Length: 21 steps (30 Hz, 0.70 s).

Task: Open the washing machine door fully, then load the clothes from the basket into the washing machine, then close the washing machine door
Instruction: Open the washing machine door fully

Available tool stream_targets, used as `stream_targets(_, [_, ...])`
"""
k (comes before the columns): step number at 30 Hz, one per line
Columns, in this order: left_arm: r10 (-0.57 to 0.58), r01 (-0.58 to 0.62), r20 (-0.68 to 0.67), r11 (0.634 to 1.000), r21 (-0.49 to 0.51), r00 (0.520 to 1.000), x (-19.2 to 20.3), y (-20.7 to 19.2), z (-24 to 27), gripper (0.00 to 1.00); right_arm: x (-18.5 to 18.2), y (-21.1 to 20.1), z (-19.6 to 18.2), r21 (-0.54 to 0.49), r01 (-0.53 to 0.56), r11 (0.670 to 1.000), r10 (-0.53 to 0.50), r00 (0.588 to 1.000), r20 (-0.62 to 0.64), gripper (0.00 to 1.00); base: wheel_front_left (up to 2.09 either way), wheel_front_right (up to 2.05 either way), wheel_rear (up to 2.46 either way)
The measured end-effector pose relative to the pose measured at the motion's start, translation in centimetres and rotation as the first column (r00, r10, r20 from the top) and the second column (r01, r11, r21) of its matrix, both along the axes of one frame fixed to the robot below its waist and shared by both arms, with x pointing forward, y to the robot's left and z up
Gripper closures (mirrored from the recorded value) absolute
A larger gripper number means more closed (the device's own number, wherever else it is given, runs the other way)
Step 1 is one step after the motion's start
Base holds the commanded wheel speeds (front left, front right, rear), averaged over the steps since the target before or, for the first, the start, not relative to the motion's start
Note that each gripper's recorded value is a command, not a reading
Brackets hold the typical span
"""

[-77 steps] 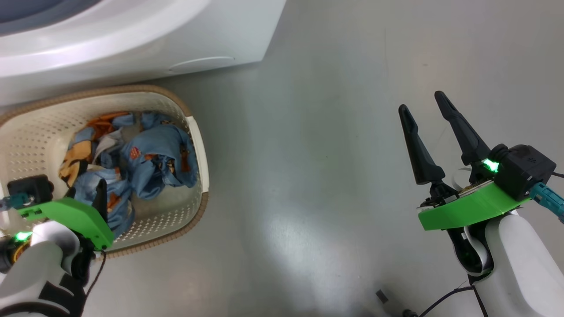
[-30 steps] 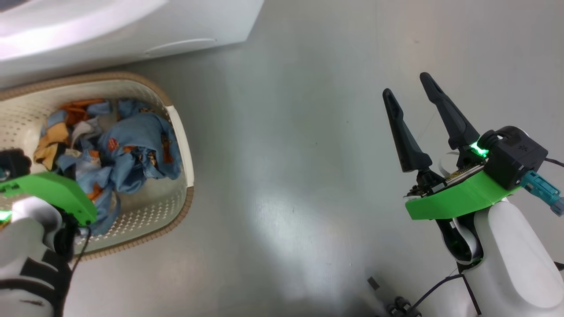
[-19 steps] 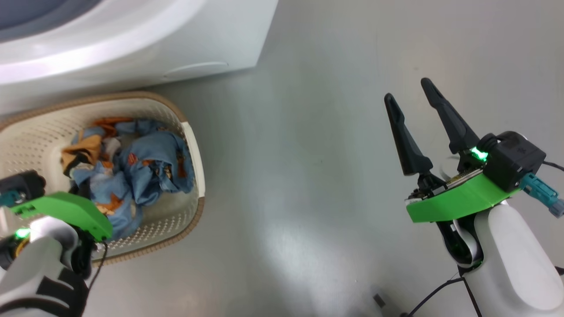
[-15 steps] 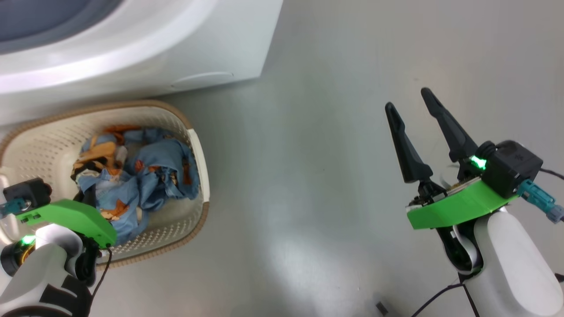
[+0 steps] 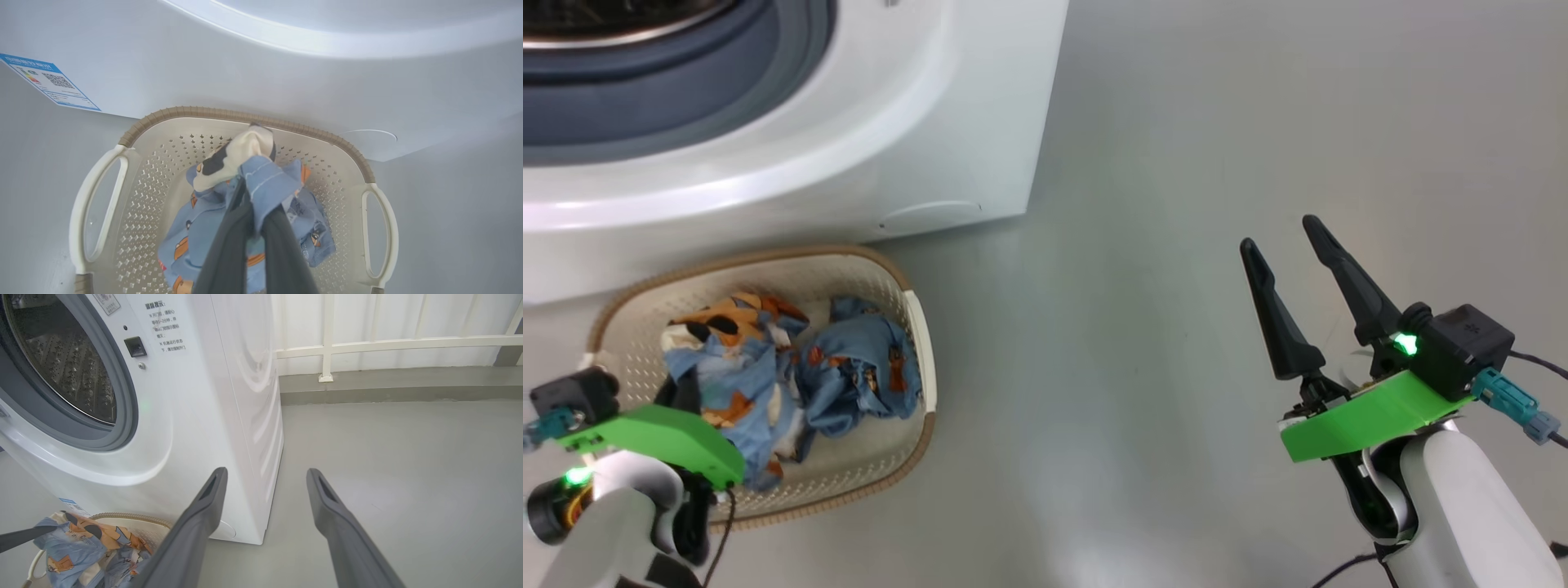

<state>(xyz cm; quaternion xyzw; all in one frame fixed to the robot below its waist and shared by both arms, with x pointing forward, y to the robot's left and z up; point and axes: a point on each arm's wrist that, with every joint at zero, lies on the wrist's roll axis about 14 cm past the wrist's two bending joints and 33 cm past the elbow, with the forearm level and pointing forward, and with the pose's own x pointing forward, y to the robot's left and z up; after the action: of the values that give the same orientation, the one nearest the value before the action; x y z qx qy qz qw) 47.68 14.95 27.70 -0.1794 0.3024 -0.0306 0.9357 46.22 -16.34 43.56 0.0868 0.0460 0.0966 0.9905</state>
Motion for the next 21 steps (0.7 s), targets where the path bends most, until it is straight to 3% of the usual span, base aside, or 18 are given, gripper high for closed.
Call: stream_targets(21, [0.009,-0.019,0.315,0.999,0.03,0.949,-0.7,0.5,10.2,1.0,-3.4,-0.6,2.7,0.007,0.022,1.0,-0.022,0.999,0.036,0.0,0.0,0.0,0.0])
